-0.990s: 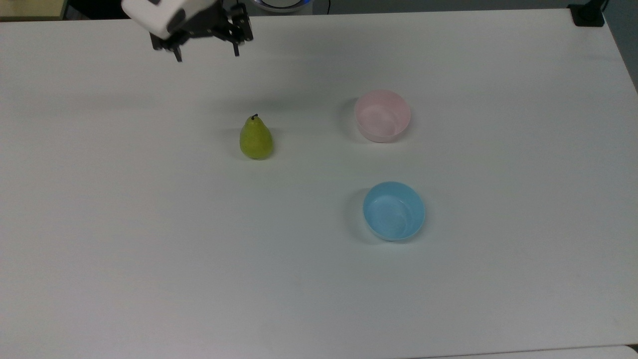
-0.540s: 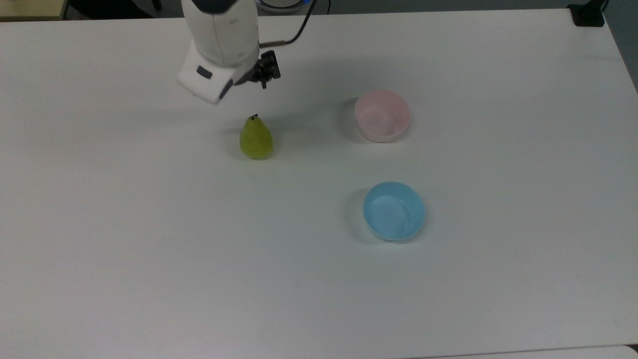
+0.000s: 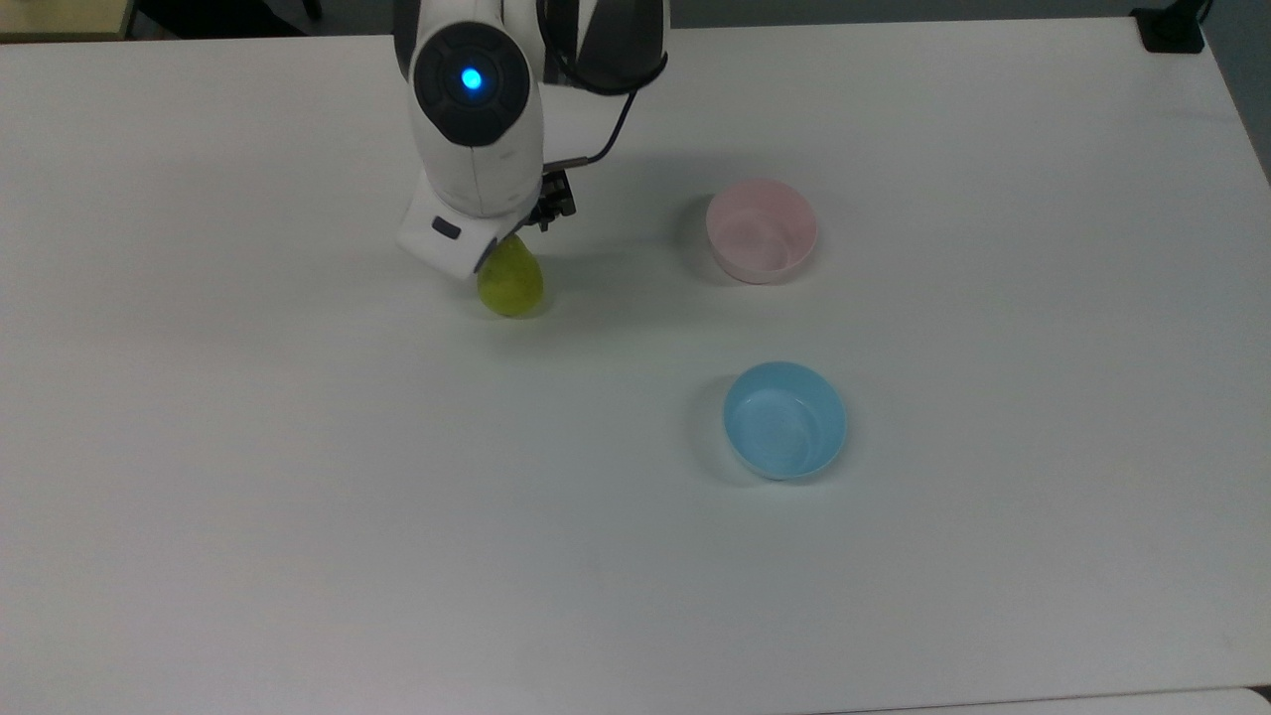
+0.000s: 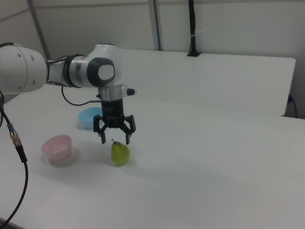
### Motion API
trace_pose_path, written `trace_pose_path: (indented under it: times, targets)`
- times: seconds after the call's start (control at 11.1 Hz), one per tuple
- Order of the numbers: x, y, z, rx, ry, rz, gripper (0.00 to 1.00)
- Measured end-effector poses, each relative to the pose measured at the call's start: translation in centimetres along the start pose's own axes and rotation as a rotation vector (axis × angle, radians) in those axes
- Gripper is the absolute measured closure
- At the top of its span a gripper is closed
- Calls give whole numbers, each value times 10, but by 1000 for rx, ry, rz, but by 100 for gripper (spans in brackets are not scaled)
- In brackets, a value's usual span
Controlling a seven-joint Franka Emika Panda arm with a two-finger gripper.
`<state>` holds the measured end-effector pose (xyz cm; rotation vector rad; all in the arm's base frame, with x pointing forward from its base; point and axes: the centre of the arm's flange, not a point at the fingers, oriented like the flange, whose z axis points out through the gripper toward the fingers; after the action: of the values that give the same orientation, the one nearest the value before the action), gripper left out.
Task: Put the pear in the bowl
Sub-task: 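Lower the gripper over the pear and close it on the pear, then lift the pear and carry it over the pink bowl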
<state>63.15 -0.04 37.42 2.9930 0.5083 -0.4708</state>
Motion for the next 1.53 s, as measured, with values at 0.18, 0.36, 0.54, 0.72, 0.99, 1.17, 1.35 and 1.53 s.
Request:
trace_pose_path:
  times: [0.18,0.36,0.54,0.72,0.99,1.17,1.35,1.53]
  targets:
    - [11,-13,23,-12,-4,-26,0]
    - [16,-19,44,-30,-22,-44,4]
    - [17,-18,49,-38,-30,-47,14]
    - [16,-17,48,-47,-30,-49,39]
    - [16,-16,46,-48,-28,-48,39]
    - [12,-14,25,-58,9,-41,39]
    - [-3,-22,-14,-66,50,-46,39]
    - [-16,-59,-47,-65,37,-93,39]
